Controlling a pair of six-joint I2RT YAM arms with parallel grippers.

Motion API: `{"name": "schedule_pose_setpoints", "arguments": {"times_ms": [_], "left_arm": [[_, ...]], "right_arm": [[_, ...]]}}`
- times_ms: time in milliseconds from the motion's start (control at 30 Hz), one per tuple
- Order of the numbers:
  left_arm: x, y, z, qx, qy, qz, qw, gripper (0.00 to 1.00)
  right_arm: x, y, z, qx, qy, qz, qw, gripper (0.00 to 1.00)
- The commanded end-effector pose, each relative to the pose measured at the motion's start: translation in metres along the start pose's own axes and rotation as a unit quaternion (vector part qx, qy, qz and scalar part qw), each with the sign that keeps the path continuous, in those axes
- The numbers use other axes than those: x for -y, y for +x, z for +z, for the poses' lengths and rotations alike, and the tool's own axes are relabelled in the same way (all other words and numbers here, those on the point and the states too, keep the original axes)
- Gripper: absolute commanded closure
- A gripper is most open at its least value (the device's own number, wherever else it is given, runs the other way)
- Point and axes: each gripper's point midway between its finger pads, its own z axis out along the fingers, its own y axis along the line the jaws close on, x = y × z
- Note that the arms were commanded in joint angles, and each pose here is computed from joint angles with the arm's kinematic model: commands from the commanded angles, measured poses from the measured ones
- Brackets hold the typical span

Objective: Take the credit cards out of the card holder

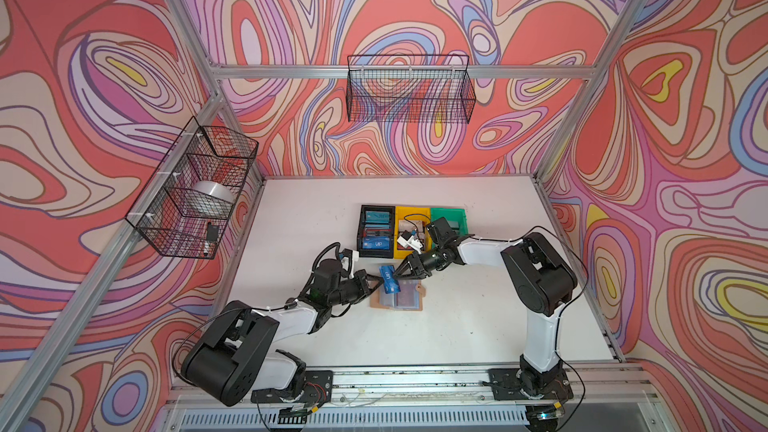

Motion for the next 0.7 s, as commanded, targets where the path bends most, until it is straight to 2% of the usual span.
{"name": "schedule_pose_setpoints", "arguments": {"times_ms": [0,267,667], "left_arm": [[0.004,-0.001,0.002,0.0,0.016,-0.001,1.0,1.0],[0.002,-0.001,0.004,0.0,0.018,-0.004,1.0,1.0],[0.0,-0.001,0.004,-0.001,0.018,-0.006,1.0,1.0]], "right_arm": [[-0.009,-0.003,0.001,0.003,-0.033,-0.006,0.999,0.65],[-0.012,-0.002,0.001,0.003,-0.041,-0.006,0.999,0.69],[-0.021,-0.002,0.0,0.002,-0.055,-0.013,0.998,0.82]]}}
